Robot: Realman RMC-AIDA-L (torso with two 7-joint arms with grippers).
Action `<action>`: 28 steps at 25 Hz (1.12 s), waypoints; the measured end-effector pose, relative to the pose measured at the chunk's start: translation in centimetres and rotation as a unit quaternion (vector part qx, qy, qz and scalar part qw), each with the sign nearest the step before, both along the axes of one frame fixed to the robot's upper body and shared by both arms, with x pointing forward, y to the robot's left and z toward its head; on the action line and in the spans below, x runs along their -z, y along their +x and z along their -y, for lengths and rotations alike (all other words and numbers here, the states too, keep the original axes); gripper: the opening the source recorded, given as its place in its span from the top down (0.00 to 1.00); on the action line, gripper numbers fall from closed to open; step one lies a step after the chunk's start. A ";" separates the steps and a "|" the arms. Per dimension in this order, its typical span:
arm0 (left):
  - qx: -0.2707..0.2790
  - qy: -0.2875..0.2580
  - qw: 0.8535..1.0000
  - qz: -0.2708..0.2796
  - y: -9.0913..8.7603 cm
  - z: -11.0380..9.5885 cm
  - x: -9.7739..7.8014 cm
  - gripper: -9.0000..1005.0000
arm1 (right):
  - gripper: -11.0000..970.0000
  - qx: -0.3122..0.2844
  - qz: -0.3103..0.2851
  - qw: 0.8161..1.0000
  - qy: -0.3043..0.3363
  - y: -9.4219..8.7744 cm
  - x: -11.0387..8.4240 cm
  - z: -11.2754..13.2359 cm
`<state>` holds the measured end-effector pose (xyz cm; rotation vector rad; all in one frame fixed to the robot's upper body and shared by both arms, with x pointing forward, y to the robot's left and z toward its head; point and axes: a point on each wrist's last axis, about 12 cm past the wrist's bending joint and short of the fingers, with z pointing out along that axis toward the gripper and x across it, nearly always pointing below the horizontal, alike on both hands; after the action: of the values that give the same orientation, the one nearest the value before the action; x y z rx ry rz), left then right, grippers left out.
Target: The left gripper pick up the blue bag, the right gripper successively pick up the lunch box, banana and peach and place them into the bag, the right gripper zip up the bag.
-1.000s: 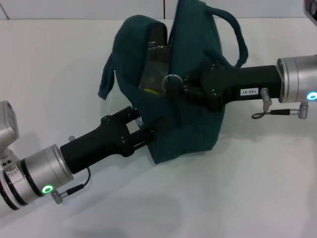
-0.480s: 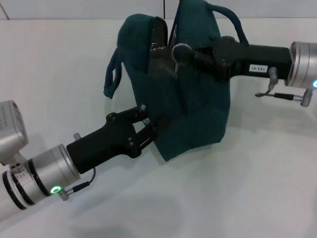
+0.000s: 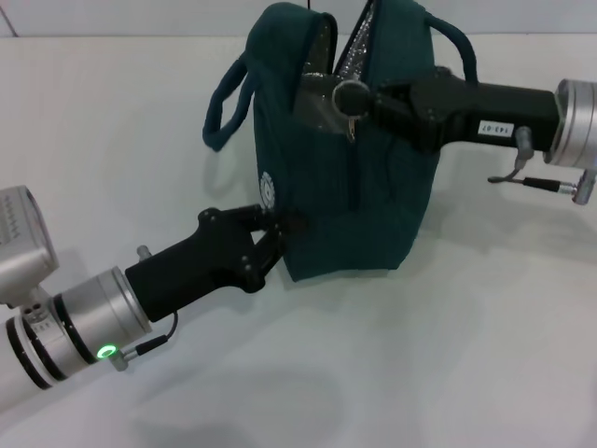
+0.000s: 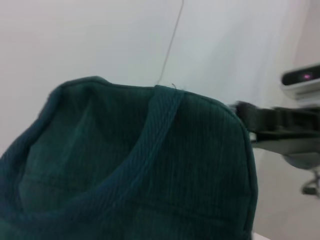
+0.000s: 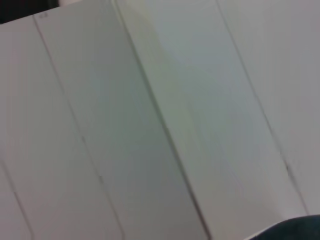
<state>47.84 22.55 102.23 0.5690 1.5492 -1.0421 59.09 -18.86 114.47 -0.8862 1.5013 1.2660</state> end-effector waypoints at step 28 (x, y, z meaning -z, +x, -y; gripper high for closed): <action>0.003 -0.003 1.000 -0.009 0.6 1.8 0.1 0.48 | 0.98 0.038 0.013 0.996 0.080 -1.1 0.9 1.3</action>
<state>48.40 20.77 102.09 0.5619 1.5614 -1.0581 58.02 -20.13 113.61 -0.7321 1.3790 1.2952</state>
